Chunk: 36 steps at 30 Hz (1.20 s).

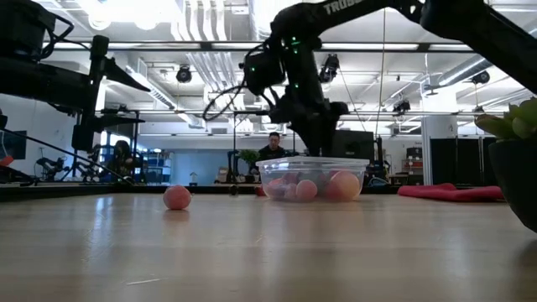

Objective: Pick and placing Produce into tupperware
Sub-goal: Put the blackberry into the transparent container, then put the pink apricot into the transparent container

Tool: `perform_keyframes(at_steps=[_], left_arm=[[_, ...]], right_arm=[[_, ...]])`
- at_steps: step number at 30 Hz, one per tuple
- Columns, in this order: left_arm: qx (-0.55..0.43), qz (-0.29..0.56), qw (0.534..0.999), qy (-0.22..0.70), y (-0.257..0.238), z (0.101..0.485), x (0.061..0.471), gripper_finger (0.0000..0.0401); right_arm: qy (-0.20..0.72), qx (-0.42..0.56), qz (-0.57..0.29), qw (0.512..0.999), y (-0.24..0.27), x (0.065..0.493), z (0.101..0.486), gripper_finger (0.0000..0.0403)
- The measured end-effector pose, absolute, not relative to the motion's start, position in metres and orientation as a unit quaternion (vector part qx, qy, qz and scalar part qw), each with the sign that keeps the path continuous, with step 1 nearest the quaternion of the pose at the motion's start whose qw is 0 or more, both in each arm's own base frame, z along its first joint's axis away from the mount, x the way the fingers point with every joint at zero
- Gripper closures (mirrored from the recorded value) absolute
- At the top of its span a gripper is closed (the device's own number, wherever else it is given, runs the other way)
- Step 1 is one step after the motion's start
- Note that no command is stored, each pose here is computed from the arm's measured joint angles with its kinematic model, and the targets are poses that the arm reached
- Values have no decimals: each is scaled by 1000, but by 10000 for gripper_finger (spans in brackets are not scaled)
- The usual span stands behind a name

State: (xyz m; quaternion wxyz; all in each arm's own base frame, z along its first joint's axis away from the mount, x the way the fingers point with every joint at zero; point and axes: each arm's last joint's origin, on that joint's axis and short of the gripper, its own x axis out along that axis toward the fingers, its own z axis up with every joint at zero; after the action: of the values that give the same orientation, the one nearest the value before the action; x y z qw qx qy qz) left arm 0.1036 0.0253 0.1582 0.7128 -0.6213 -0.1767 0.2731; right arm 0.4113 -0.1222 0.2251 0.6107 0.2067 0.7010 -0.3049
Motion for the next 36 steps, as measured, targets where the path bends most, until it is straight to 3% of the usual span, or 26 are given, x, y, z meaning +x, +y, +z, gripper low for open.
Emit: perform_keyframes(at_steps=[7, 14, 17, 28, 36], left_arm=[[-621, 274, 713, -176, 25, 158, 104, 146], [-621, 274, 713, -176, 25, 158, 104, 146], [-621, 273, 713, -177, 25, 158, 104, 146], [-621, 274, 713, -176, 25, 158, 104, 146], [-621, 274, 713, -176, 25, 158, 104, 146]], right_arm=[[706, 192, -297, 614, -111, 413, 221, 175], [628, 120, -274, 718, -73, 426, 280, 127], [595, 86, -300, 741, -65, 421, 302, 122], [543, 130, -304, 772, -64, 414, 330, 138], [465, 180, -319, 806, -140, 433, 313, 140]])
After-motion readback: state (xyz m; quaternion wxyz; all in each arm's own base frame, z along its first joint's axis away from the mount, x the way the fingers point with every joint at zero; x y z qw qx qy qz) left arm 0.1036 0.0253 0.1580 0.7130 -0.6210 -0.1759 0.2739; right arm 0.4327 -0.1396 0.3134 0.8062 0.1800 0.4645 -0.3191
